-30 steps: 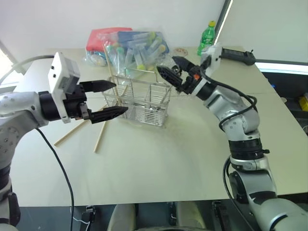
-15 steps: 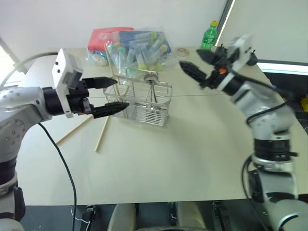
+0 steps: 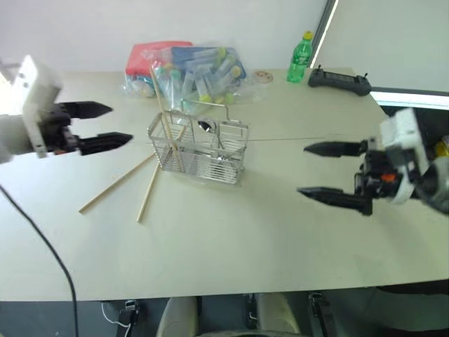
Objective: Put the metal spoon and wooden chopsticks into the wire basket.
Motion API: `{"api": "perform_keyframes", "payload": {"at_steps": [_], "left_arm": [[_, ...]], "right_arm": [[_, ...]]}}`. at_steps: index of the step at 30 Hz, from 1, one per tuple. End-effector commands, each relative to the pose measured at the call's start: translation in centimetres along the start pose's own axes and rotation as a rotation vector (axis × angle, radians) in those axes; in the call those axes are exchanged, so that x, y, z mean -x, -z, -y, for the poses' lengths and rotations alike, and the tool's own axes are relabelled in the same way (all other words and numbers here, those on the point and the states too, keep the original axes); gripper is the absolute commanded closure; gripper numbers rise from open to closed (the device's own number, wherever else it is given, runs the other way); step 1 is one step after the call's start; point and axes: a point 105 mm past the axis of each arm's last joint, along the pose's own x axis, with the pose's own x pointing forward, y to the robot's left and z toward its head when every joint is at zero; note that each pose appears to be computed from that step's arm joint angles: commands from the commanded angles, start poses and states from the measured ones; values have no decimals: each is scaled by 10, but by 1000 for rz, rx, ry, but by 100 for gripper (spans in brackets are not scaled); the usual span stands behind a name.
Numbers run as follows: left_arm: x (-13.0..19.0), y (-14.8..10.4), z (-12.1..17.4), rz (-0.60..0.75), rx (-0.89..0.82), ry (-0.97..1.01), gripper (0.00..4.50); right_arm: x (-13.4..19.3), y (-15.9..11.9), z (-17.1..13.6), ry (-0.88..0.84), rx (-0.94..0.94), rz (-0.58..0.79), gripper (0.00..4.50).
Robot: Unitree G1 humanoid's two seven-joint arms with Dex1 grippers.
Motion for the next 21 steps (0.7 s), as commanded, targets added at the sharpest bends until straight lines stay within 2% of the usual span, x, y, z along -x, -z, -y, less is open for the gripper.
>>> {"api": "perform_keyframes", "payload": {"at_steps": [1,5,8,16,21], "left_arm": [[12,18,-20,-101,-53,-58,0],[9,59,-37,-237,-25,-71,0],[-6,77,-45,-307,-38,-47,0],[-75,90,-58,-386,-62,-3,0],[-101,99,-53,-445,-85,24,0]], "right_arm": [[-8,4,-10,22,47,-4,1],[-13,6,-9,72,8,42,1],[-16,4,-5,106,0,61,1],[-22,4,-6,144,-15,88,1],[-21,4,-12,168,-20,89,1]]}}
